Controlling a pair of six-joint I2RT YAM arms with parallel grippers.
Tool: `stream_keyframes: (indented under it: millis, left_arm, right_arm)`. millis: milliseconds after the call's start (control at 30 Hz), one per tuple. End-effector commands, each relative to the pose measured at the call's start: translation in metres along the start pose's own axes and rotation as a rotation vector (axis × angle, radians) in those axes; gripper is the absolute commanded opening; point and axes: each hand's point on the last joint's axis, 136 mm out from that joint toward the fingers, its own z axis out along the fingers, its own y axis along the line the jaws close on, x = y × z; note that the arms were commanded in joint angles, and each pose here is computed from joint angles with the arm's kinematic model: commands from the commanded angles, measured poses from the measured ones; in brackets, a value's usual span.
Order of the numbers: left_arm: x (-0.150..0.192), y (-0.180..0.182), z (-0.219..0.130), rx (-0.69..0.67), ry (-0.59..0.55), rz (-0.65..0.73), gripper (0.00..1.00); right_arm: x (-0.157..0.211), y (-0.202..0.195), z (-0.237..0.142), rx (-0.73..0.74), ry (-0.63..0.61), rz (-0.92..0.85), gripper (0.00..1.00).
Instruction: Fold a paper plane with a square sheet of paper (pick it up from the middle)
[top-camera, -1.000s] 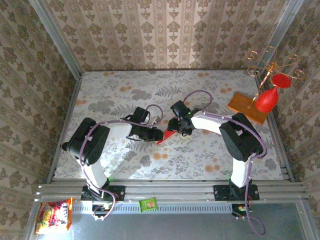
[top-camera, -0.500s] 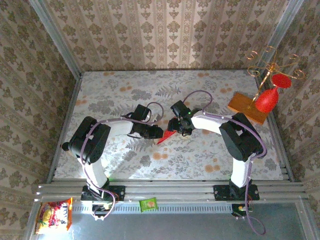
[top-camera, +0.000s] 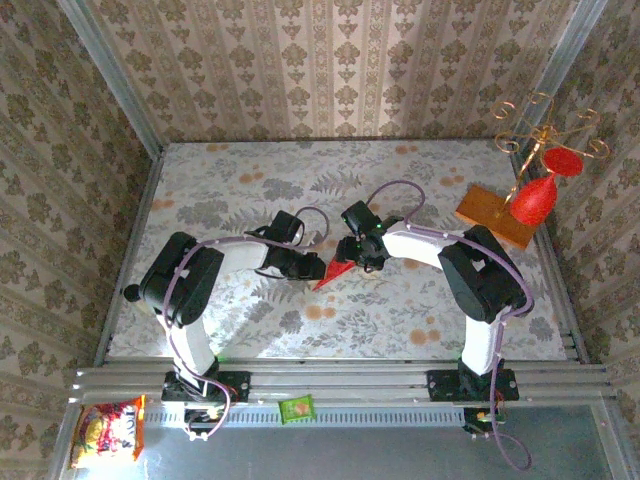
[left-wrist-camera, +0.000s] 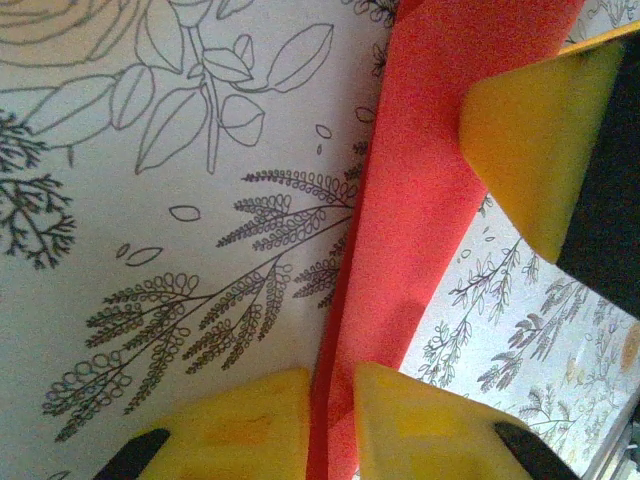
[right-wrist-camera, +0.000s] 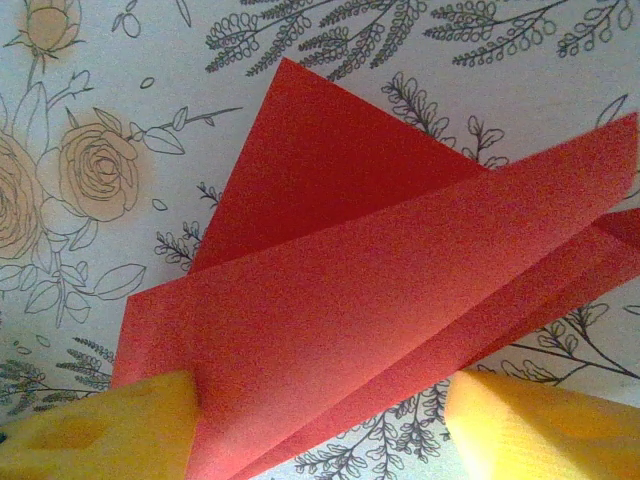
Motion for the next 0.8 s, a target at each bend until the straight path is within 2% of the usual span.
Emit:
stream_keyframes:
  millis: [0, 133, 367, 767]
  left_arm:
    - [0.013, 0.013, 0.008, -0.059, 0.058, 0.000, 0.19]
    - [0.003, 0.003, 0.000, -0.053, 0.028, 0.024, 0.19]
    - [-0.007, -0.010, -0.015, -0.048, -0.021, 0.045, 0.27]
    - [0.005, -0.014, -0.010, -0.034, 0.013, 0.058, 0.37]
  right_arm:
    - [0.027, -0.024, 0.034, 0.074, 0.107, 0.016, 0.69]
    - [0.029, -0.026, 0.037, 0.083, 0.116, 0.017, 0.68]
    - [0.031, -0.028, 0.039, 0.089, 0.124, 0.022, 0.67]
    - [0.032, -0.028, 0.041, 0.094, 0.130, 0.025, 0.67]
